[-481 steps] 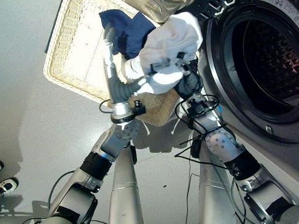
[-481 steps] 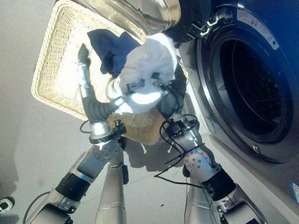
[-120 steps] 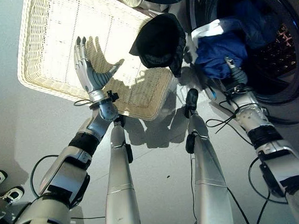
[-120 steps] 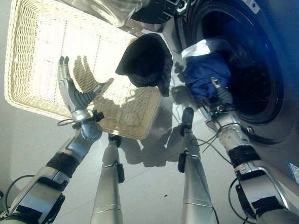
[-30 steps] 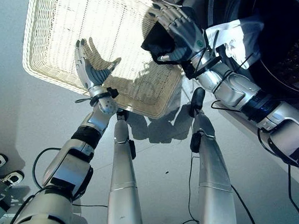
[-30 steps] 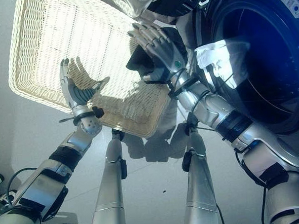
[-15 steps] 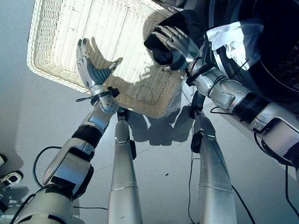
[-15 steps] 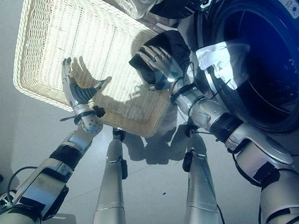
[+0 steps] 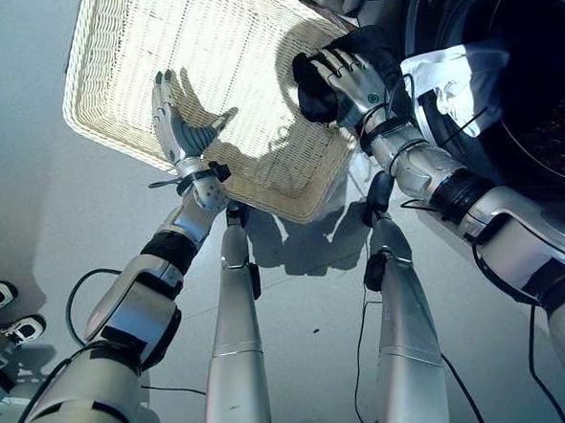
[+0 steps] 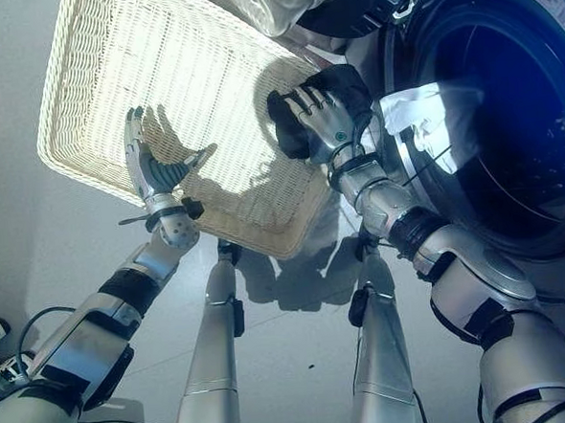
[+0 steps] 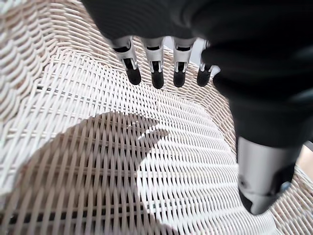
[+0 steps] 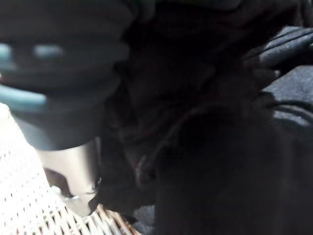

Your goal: Put the clothes into the washing machine.

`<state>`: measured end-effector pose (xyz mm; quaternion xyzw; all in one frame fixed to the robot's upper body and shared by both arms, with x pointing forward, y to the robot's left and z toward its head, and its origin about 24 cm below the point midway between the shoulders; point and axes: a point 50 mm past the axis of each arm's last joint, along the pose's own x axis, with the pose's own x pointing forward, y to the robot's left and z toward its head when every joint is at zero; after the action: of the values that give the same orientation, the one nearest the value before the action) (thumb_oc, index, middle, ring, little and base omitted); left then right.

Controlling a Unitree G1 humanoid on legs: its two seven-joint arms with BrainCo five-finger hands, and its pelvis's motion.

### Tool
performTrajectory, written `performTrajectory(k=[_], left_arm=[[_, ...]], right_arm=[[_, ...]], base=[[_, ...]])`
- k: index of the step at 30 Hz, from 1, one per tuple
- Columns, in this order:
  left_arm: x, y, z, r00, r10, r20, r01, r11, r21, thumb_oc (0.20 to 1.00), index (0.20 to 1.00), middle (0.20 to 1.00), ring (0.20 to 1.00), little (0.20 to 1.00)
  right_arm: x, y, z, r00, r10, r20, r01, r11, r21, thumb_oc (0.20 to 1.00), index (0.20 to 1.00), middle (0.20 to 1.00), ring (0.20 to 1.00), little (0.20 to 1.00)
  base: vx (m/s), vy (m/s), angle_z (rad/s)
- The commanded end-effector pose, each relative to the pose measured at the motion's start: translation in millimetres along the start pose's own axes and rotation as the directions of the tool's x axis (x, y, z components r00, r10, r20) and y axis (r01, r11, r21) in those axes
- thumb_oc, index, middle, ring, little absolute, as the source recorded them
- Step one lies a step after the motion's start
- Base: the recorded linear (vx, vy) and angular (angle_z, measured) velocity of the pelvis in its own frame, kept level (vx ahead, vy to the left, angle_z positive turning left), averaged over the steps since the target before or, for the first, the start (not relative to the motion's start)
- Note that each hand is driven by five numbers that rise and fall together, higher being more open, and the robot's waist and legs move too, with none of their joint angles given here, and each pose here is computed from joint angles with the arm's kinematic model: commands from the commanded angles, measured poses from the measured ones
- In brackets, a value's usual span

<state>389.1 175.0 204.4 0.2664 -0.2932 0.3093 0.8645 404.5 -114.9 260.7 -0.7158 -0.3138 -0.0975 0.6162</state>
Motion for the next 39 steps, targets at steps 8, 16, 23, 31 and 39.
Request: performTrajectory(k=[8, 16, 23, 31, 39], left_arm=[[2.7, -4.8, 14.5, 0.999, 0.054, 0.004, -0.054, 0.995, -0.082, 1.0, 1.0, 1.0, 1.0, 1.0], [-0.7, -4.0, 11.2, 0.998, 0.058, -0.005, -0.058, 0.995, -0.083, 1.0, 1.0, 1.0, 1.0, 1.0], [-5.6, 1.8, 3.0, 0.996, 0.085, -0.021, -0.087, 0.993, -0.075, 1.0, 1.0, 1.0, 1.0, 1.0], [-13.1, 10.7, -10.5, 0.992, 0.116, -0.047, -0.119, 0.991, -0.059, 1.0, 1.0, 1.0, 1.0, 1.0], [-12.3, 23.1, -23.8, 0.987, 0.147, -0.067, -0.15, 0.988, -0.04, 1.0, 1.0, 1.0, 1.0, 1.0]], right_arm=[[-10.7, 13.8, -34.6, 0.991, 0.039, -0.128, -0.053, 0.993, -0.106, 0.2, 0.2, 0.2, 0.2, 0.2], [-12.2, 8.2, -28.4, 0.988, -0.047, -0.146, 0.064, 0.991, 0.115, 0.2, 0.2, 0.2, 0.2, 0.2], [-19.0, -31.3, -32.5, 0.86, -0.355, -0.366, 0.498, 0.738, 0.456, 0.2, 0.2, 0.2, 0.2, 0.2], [-40.5, -80.8, -66.3, 0.575, -0.562, -0.595, 0.817, 0.357, 0.453, 0.2, 0.2, 0.2, 0.2, 0.2], [-69.7, -90.1, -96.9, 0.349, -0.521, -0.779, 0.925, 0.059, 0.375, 0.2, 0.2, 0.2, 0.2, 0.2]], base=[[0.0, 0.0, 0.0], [0.0, 0.0, 0.0], [0.0, 0.0, 0.0], [0.0, 0.023, -0.01], [0.0, 0.014, -0.03]])
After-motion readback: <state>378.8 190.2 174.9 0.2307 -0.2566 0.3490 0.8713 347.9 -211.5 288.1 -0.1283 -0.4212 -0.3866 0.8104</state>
